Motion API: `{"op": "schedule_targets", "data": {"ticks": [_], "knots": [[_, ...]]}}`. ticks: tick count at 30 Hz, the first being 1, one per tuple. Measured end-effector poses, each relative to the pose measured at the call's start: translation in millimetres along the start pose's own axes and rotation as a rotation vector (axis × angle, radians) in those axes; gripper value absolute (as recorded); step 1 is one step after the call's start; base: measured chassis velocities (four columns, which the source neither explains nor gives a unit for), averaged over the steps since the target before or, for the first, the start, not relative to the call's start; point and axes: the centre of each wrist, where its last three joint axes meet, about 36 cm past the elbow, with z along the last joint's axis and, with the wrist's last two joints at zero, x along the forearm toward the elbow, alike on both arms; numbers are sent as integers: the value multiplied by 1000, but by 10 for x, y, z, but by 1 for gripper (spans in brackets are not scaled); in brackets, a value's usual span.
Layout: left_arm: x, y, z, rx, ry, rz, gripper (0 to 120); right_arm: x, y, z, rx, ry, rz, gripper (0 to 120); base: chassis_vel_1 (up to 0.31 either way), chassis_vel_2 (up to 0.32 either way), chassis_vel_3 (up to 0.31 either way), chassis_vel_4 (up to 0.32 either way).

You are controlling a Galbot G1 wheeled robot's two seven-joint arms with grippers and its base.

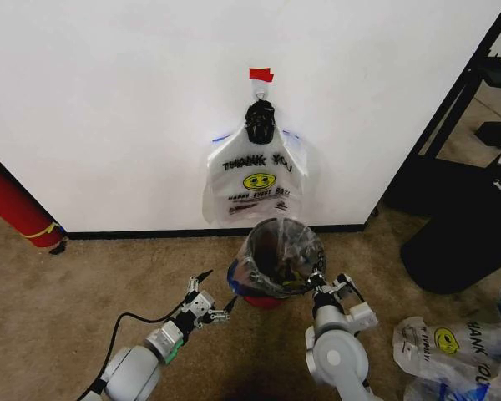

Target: Pick up the garbage bag from the wall and place it over the trash bin.

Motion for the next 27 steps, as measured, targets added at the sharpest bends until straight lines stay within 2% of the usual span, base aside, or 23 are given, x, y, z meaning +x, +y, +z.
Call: {"op": "schedule_targets", "data": {"ticks": [7, 12, 14, 18, 19, 27], "knots": [[-18, -56, 28, 12, 5, -9, 100, -170, -99, 116, 162, -28, 19, 1, 0, 0, 0, 0], [-14, -57, 31, 12, 3, -14, 100, -190, -144, 164, 211, -20, 3, 22, 0, 0, 0, 0], [-12, -58, 30, 11, 2, -14, 100, -181, -152, 167, 216, -14, 3, 26, 0, 0, 0, 0], [-4, -68, 6, 11, -5, -14, 100, -92, -153, 136, 220, 20, 1, 42, 0, 0, 0, 0], [-4, -68, 6, 11, -5, -14, 100, -92, -153, 136, 220, 20, 1, 42, 0, 0, 0, 0], [31, -95, 8, 8, -16, -19, 100, 310, -144, -87, 255, 49, 31, 74, 0, 0, 0, 0]]}}
